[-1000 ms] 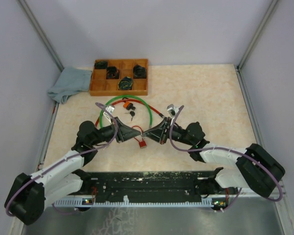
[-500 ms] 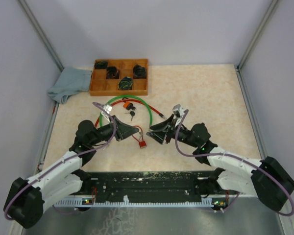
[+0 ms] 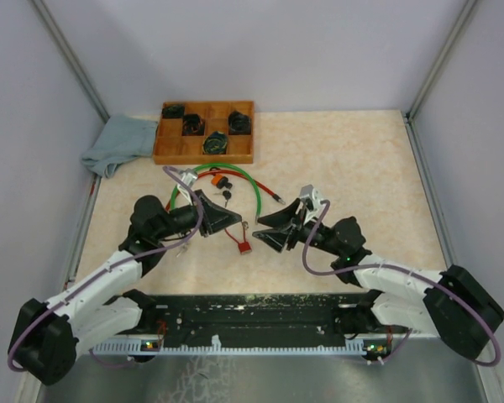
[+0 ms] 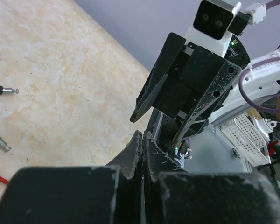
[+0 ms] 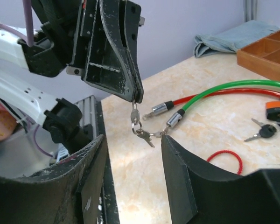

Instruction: Unlock with the key

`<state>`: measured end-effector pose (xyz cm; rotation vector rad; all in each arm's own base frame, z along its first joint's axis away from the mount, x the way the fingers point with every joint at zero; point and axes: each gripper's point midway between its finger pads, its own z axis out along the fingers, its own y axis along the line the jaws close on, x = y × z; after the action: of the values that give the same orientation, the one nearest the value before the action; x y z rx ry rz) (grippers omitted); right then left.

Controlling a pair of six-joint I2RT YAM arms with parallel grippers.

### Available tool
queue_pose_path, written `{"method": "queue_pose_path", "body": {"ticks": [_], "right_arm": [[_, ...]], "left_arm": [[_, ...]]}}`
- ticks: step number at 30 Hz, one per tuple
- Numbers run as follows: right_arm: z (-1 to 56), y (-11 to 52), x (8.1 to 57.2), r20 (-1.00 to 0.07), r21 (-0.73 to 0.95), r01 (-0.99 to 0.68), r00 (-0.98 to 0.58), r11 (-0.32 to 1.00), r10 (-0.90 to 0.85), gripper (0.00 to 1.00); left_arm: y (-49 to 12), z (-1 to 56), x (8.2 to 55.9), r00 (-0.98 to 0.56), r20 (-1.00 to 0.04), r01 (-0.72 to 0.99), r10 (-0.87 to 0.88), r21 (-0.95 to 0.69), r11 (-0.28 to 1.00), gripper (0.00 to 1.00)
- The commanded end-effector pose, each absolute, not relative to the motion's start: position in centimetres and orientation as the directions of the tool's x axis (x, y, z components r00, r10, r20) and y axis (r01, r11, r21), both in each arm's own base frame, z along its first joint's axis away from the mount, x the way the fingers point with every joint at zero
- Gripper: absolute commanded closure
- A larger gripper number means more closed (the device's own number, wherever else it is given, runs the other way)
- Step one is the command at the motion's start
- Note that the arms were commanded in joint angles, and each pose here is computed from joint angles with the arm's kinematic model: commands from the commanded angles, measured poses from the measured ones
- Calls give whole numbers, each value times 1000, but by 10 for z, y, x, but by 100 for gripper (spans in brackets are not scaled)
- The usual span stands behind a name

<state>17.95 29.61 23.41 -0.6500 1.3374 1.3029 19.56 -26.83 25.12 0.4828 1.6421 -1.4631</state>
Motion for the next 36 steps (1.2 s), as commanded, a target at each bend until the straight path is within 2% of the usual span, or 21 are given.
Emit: {"method": "queue_pose_path", "body": {"ticks": [1,9,23,30,36], "right_arm": [[275,294,164,-874,274,-955,-199,111,444,51],[278,301,164,-837,305,-952,-254,29,485,57],[275,309,172,-828,328,-944,-281,13,486,72],[279,307,170,-827,319,-948,-274,9,491,72],[282,303,168,-830,309,-950,-253,33,497,67]], "left_arm": [[-272,268,190,-519,-821,808,-239,-562,174,100],[-276,271,186,-520,-819,815,-242,-561,148,100],[-284,272,180,-533,-812,817,-236,-567,104,100],[-284,268,182,-533,-812,812,-238,-570,126,100],[-284,264,184,-535,-812,807,-234,-573,145,100]]}}
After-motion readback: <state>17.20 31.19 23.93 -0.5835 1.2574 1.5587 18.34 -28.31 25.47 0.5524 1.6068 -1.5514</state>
